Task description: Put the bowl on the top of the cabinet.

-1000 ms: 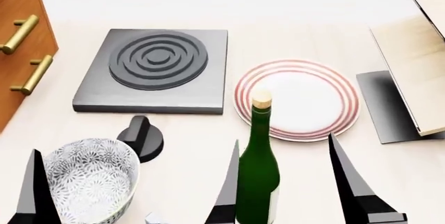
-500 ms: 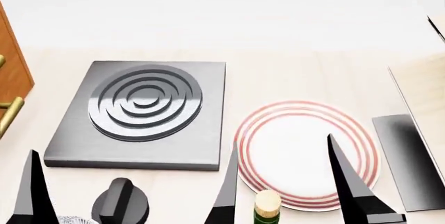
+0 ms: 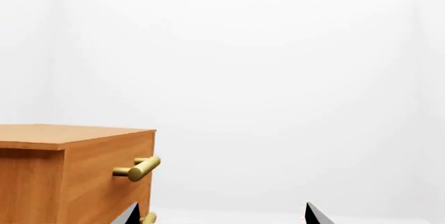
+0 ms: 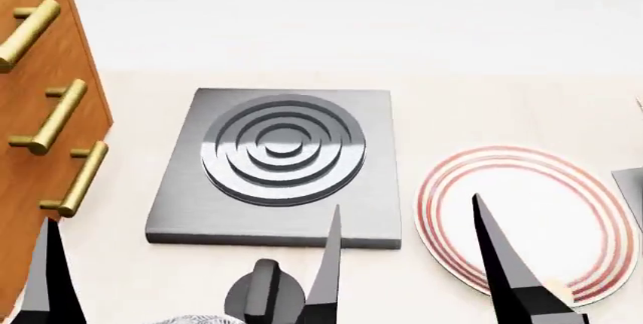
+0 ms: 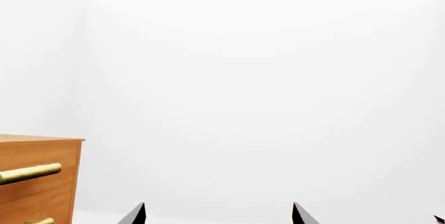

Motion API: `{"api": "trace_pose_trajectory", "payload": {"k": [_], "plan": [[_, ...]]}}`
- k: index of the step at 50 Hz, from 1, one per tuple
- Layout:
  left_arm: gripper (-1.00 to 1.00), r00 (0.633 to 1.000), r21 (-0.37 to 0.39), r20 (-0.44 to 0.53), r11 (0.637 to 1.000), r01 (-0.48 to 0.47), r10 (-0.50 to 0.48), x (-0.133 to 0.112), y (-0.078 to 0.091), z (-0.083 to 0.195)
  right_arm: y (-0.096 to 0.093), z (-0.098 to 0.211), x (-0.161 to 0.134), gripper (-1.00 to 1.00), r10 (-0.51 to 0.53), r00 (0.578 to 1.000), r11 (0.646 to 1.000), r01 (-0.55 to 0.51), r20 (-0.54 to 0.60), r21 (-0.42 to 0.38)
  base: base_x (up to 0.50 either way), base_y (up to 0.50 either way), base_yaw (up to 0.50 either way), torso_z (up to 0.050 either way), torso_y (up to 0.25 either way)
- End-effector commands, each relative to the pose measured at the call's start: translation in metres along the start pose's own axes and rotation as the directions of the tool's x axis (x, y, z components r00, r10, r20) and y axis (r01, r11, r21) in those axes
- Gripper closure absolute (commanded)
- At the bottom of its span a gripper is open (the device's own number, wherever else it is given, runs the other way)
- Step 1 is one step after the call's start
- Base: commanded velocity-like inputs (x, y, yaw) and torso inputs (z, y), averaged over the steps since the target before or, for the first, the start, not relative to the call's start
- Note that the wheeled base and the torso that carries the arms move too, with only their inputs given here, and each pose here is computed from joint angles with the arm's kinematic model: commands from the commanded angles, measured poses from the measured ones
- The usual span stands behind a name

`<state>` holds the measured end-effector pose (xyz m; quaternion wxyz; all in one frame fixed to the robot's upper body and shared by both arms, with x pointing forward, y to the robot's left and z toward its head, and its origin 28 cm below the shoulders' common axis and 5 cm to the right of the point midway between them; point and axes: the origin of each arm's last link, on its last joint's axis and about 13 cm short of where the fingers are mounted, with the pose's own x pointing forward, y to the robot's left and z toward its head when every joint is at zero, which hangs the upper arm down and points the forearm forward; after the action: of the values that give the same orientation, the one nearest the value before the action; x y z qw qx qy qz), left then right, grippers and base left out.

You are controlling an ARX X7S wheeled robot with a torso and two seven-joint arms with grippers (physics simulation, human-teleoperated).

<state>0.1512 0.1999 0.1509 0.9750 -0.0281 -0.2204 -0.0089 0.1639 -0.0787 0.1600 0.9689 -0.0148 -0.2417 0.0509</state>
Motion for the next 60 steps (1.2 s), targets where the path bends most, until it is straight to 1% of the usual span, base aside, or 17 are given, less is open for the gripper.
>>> {"api": "trace_pose_trajectory", "payload": {"k": [1, 10, 12, 13, 20, 53, 55, 60], "plan": [[-1.00, 1.000, -0.005, -0.011, 1.000, -0.003, 0.003, 0.0014, 0.0017, -0.0008, -0.0014, 0.0000, 0.0018, -1.00, 0.000, 1.000, 1.000, 0.000, 0.007, -0.021, 0.00, 0.50, 0.00, 0.000, 0.000], [-1.00, 1.000, -0.003, -0.014, 1.000, -0.007, 0.007, 0.0019, 0.0017, -0.0003, -0.0017, 0.0006, 0.0017, -1.00, -0.003, 1.000, 1.000, 0.003, 0.016, 0.005, 0.00, 0.43, 0.00, 0.000, 0.000], [-1.00, 1.000, -0.005, -0.013, 1.000, -0.007, 0.007, 0.0018, 0.0016, 0.0003, -0.0017, 0.0008, 0.0016, -1.00, -0.004, 1.000, 1.000, 0.004, 0.017, 0.005, 0.00, 0.11, 0.00, 0.000, 0.000], [-1.00, 1.000, -0.006, -0.011, 1.000, -0.008, 0.008, 0.0018, 0.0018, 0.0004, -0.0019, 0.0014, 0.0016, -1.00, -0.007, 1.000, 1.000, 0.007, 0.022, 0.020, 0.00, 0.00, 0.00, 0.000, 0.000], [-1.00, 1.000, -0.006, -0.018, 1.000, -0.014, 0.014, 0.0026, 0.0020, 0.0007, -0.0017, 0.0006, 0.0014, -1.00, -0.002, 1.000, 1.000, 0.002, 0.022, 0.021, 0.00, 0.00, 0.00, 0.006, 0.000], [-1.00, 0.999, -0.019, -0.032, 1.000, -0.004, 0.004, 0.0021, 0.0023, 0.0008, -0.0021, 0.0004, 0.0014, -1.00, 0.003, 1.000, 1.000, -0.003, 0.022, 0.024, 0.00, 0.00, 0.00, 0.050, 0.000], [-1.00, 0.999, -0.021, -0.033, 1.000, 0.001, -0.002, 0.0021, 0.0022, 0.0009, -0.0020, 0.0000, 0.0015, -1.00, 0.003, 1.000, 1.000, -0.004, 0.020, 0.011, 0.00, 0.00, 0.00, 0.050, 0.000], [-1.00, 0.999, -0.022, -0.037, 1.000, 0.000, 0.000, 0.0022, 0.0021, 0.0005, -0.0019, -0.0006, 0.0016, -1.00, 0.004, 1.000, 1.000, -0.004, 0.019, 0.013, 0.00, 0.00, 0.00, 0.050, -0.007]]}}
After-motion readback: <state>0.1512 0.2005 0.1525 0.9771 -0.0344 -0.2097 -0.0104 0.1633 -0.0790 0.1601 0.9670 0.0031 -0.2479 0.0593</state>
